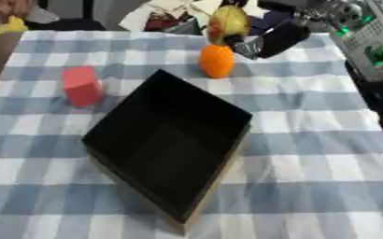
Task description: Pick up objects on the table and place them in the box.
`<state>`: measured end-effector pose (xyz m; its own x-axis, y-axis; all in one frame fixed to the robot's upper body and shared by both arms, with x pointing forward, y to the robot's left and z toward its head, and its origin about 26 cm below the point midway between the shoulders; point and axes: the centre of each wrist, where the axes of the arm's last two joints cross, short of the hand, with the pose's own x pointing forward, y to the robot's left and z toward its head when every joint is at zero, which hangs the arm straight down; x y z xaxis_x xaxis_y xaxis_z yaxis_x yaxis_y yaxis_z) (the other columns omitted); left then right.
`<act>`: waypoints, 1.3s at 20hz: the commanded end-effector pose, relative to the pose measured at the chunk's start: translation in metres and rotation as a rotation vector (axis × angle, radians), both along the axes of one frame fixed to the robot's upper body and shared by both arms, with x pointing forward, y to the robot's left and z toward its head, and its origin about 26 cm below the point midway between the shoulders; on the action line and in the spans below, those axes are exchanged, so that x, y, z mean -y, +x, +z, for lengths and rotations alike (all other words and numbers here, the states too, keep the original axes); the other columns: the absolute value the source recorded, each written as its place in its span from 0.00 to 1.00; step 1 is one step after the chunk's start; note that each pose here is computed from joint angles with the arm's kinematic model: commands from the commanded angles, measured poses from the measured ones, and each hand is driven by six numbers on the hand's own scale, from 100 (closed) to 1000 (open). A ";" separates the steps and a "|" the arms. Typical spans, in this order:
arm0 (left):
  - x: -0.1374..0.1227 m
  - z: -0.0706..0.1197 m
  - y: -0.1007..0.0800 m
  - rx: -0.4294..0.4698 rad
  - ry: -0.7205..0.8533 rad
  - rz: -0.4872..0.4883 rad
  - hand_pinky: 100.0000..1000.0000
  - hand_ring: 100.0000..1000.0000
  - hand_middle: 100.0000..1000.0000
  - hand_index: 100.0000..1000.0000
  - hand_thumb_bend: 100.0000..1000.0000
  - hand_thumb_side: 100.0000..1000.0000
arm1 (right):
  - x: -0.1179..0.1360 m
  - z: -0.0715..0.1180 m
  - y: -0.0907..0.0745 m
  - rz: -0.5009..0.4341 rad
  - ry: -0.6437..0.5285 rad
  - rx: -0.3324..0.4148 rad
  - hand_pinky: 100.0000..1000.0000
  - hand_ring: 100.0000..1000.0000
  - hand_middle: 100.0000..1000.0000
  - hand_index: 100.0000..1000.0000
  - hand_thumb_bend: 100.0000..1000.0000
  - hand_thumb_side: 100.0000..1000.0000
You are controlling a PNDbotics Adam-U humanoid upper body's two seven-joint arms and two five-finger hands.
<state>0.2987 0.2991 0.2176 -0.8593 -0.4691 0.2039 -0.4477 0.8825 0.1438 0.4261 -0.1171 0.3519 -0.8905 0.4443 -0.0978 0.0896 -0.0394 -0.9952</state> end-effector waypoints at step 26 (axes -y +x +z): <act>0.005 0.005 -0.001 0.006 0.017 -0.042 0.46 0.70 0.63 0.80 0.08 0.88 | -0.081 -0.063 -0.011 0.197 -0.373 -0.192 0.73 0.75 0.59 0.74 0.00 0.45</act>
<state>0.2993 0.2949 0.2154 -0.8705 -0.4415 0.2175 -0.4161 0.8962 0.1539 0.4165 -0.0391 0.2824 -0.9560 0.2925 0.0210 -0.1188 -0.3209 -0.9396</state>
